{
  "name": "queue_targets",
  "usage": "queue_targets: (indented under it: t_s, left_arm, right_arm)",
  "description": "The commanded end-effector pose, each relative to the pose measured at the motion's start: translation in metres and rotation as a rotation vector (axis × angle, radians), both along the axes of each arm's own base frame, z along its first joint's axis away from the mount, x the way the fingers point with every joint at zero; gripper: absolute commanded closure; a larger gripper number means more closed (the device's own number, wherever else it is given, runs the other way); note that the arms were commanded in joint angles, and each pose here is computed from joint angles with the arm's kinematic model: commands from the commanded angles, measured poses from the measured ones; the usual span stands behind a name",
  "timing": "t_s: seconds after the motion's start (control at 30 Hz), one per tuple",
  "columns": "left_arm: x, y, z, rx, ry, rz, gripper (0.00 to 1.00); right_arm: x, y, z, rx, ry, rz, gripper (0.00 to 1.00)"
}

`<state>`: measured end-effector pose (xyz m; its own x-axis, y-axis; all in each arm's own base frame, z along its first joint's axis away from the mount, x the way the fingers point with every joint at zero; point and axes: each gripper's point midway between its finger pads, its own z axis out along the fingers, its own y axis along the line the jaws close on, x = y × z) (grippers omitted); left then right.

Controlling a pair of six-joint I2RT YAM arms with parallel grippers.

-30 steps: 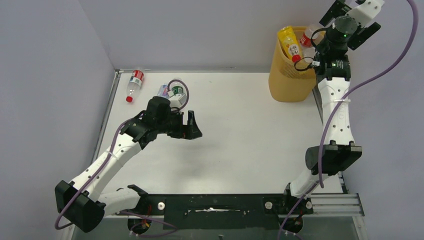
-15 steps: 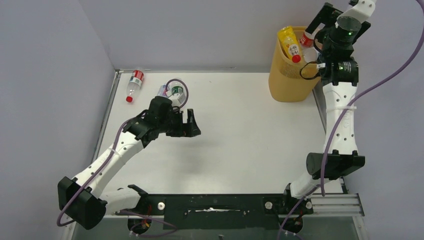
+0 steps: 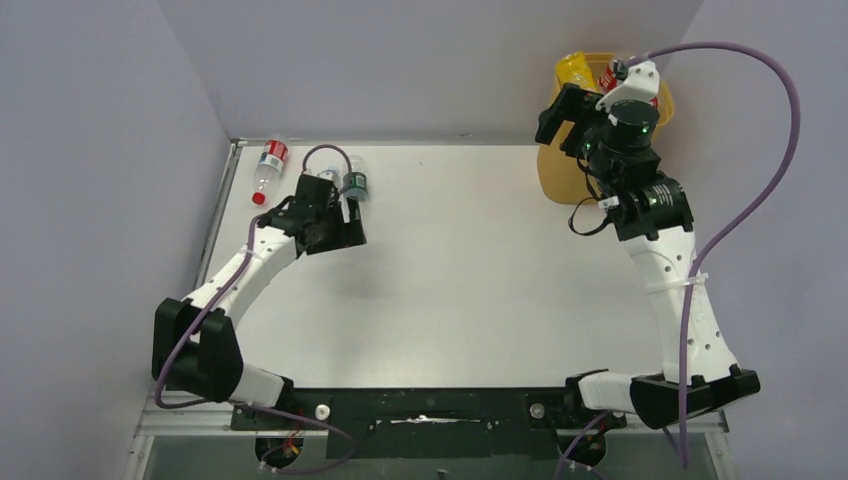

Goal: Put the plastic bottles in the bin
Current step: Pick up the plastic bottle at the center of the board.

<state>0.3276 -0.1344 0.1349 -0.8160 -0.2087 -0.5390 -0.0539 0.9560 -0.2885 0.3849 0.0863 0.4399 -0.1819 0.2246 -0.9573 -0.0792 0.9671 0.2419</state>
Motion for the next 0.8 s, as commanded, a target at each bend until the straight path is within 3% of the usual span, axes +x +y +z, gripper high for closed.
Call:
queue_targets:
  t_s: [0.0,0.3,0.53,0.77]
  left_arm:
    - [0.047,0.012,0.009,0.077,-0.118,0.053,0.23]
    - [0.089,0.02,-0.015,0.151,-0.175,0.117,0.4]
    - [0.121,0.009,-0.019,0.148,-0.237,0.104,0.4]
    - [0.136,0.009,-0.046,0.203,-0.199,0.106,0.37]
  right_arm:
    - [-0.028,0.013,-0.008,0.055,0.026,0.051,0.07]
    - [-0.053,0.035,-0.041,0.074,0.096,0.116,0.1]
    - [-0.064,0.039,-0.045,0.079,0.105,0.132,0.1]
    - [-0.075,0.039,-0.052,0.077,0.124,0.137,0.11]
